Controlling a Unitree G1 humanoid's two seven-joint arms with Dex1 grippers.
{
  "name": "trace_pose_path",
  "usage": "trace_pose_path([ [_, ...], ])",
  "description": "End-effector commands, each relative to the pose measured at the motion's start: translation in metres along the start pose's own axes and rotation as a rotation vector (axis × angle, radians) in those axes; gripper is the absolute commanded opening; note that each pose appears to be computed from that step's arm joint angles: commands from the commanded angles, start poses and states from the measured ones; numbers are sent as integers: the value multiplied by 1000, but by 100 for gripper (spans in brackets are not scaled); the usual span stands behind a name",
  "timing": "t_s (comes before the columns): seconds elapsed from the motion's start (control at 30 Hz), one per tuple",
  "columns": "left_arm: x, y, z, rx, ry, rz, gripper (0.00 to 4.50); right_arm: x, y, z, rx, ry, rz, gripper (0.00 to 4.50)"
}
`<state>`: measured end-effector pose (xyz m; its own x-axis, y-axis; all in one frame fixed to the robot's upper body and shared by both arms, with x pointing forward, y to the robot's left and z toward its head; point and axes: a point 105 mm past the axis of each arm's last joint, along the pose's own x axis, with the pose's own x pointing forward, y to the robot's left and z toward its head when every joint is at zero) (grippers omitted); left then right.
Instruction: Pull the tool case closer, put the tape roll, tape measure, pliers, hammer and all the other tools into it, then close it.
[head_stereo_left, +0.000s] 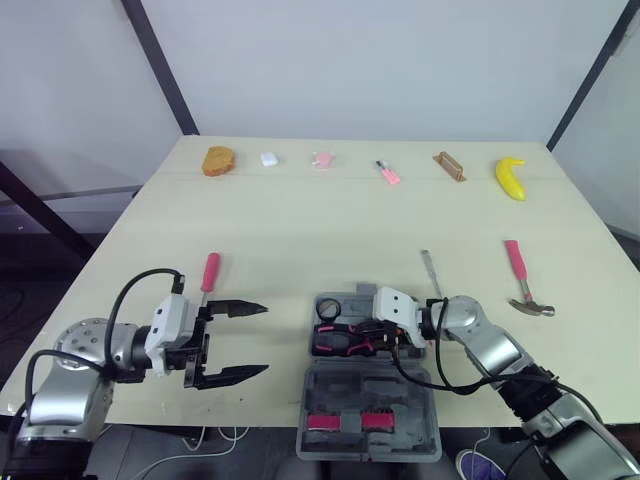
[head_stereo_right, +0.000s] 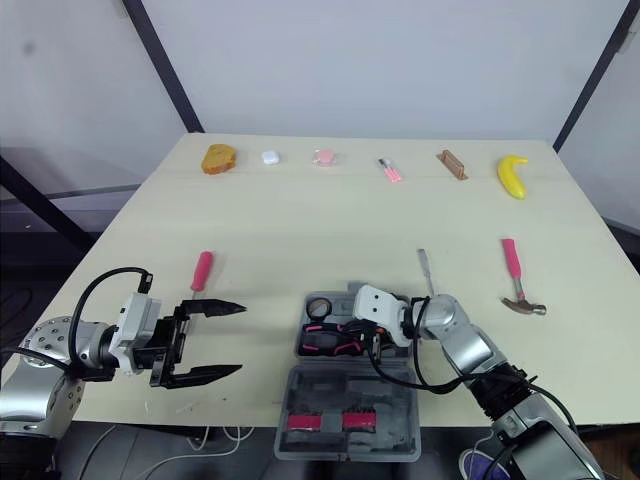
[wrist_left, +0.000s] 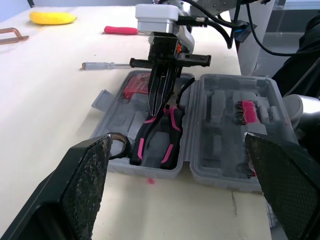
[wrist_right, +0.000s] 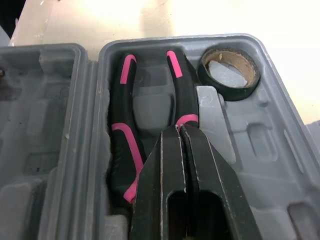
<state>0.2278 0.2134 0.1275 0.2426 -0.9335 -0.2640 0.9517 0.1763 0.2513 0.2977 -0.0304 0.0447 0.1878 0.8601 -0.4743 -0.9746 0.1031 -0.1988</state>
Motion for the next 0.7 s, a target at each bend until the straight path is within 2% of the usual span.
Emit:
trace_pose_path([
  [0.03,-2,0,8,38,-10,11,450,4,16,-48,91,162,32,4],
  [0.27,1,0,7,35,-15,17,450,6,36,-94,238,371,90,4],
  [0.47,1,-2,6,27,-16,21,450,2,38,-112,270,444,66,4],
  [0.6,2,-3,5,22,-17,22,450,1,32,-101,249,385,46,4],
  [0.7,2,-5,2,-10,-9,23,450,1,17,-68,203,219,4,4],
])
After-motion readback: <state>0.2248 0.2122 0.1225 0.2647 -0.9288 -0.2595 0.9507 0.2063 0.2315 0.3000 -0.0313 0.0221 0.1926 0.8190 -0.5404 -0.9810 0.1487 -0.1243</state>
